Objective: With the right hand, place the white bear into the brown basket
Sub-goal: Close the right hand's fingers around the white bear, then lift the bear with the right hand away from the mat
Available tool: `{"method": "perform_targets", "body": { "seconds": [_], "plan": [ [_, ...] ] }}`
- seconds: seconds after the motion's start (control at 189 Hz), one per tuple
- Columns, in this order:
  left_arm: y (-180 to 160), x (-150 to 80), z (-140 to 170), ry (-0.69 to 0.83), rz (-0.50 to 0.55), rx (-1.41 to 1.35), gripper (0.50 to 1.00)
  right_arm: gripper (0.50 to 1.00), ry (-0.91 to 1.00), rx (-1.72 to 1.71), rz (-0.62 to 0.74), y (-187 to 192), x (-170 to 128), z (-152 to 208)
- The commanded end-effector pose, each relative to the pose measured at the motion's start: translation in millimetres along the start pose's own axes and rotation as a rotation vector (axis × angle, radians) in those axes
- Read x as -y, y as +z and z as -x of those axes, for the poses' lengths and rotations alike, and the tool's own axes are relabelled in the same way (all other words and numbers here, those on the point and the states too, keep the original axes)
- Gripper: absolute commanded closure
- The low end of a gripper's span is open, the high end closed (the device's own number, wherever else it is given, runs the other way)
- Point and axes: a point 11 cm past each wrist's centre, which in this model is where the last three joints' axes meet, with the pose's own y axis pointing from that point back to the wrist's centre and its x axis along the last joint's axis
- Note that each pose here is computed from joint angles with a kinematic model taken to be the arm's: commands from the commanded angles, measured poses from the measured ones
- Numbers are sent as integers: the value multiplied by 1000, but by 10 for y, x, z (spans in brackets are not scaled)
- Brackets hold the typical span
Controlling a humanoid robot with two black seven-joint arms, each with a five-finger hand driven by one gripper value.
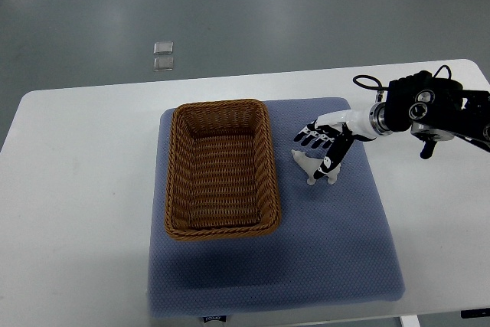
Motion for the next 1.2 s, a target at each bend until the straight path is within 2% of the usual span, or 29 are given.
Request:
{"method": "perform_targets", "body": {
  "seconds": [0.0, 0.169, 0.27, 0.386, 0.444, 0.534, 0.593, 0.725, 0.974, 1.196],
  "plan": [
    [-1, 0, -1, 0, 0, 1, 500, 587, -3, 9, -5, 25, 22, 37],
    [0, 0, -11, 3, 0, -1, 500, 605, -6, 12, -15, 50, 31, 66],
    [0, 0, -18, 6, 0, -2, 500, 668, -4, 1, -27, 43, 36, 74],
    [0, 0, -16, 5, 0, -1, 500, 711, 4, -5, -40, 54, 40, 84],
    [0, 0, -18, 6, 0, -2, 500, 775, 2, -13, -38, 74, 42, 105],
    [-2, 0, -23, 8, 0, 0, 500, 828, 7, -33, -36, 100, 43, 108],
    [-2, 0, -29, 9, -1, -1, 500, 891, 5, -46, -38, 123, 50, 128],
    [-2, 0, -29, 9, -1, -1, 500, 997, 4, -65, -40, 153, 61, 157],
    [-2, 0, -29, 9, -1, -1, 500, 1000, 28, -67, -36, 183, -24, 58],
    [-1, 0, -8, 3, 0, 0, 500, 1000, 106, -121, -87, -109, -428, -345]
  ]
}}
